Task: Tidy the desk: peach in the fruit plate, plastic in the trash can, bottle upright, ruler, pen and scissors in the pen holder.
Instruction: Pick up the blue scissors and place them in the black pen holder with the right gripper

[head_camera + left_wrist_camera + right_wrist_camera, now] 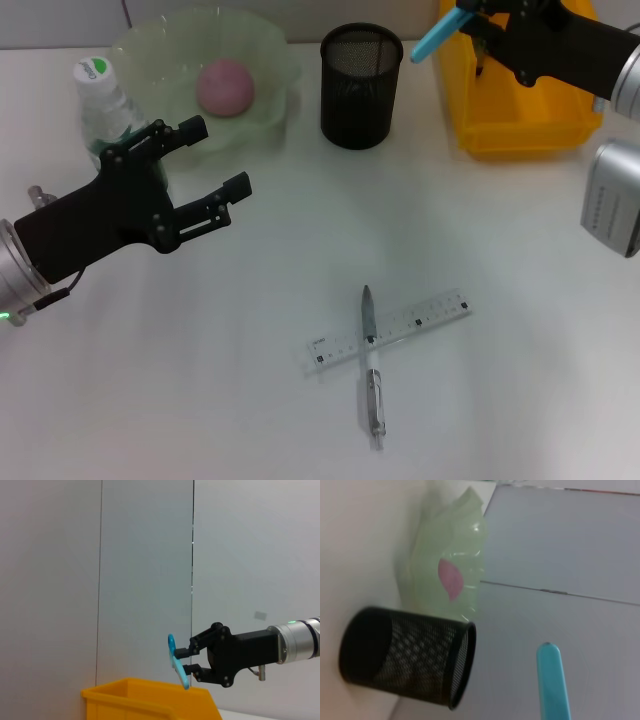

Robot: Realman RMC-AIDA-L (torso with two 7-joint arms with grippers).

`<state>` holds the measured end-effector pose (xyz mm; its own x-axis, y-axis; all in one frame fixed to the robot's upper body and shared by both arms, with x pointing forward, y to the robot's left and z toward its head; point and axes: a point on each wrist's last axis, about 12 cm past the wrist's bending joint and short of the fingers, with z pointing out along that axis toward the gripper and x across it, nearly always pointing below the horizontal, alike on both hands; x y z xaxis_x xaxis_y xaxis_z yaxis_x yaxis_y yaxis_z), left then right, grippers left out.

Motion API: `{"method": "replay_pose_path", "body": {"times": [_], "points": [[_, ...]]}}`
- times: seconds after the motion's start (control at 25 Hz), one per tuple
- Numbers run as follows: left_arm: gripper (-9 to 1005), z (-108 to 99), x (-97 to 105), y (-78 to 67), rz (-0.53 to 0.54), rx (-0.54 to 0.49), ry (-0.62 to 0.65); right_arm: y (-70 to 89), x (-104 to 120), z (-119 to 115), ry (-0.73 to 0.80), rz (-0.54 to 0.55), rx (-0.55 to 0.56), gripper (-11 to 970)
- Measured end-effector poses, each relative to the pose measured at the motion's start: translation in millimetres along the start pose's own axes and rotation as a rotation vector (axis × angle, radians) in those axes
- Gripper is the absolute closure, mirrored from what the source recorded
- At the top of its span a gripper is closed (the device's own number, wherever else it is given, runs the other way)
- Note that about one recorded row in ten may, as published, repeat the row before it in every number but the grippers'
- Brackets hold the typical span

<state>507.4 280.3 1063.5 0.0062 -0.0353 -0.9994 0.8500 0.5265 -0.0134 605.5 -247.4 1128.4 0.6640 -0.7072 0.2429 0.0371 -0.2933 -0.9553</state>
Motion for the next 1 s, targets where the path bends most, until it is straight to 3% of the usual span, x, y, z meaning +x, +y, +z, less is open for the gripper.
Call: {"method": "replay_pose_path", "body": {"times": [0.16,0.44,0.48,1.0], "points": [[165,1,1,-1.3,0.010,-0.002,-0.003,3.8,-2,2,0.017,-0.175,0.006,740],[165,1,4,-3.7,0.016,-0.029,-0.027,11.5,-4,4,0.063,-0.328,0.000,740],[165,1,4,-3.7,0.016,-0.029,-0.027,12.1,-4,5,0.079,-0.391,0.014,740],[165,0,8,-7.0,0.020,-0.055,-0.037,6.6,-10,27,0.057,-0.602,0.013,740]]}}
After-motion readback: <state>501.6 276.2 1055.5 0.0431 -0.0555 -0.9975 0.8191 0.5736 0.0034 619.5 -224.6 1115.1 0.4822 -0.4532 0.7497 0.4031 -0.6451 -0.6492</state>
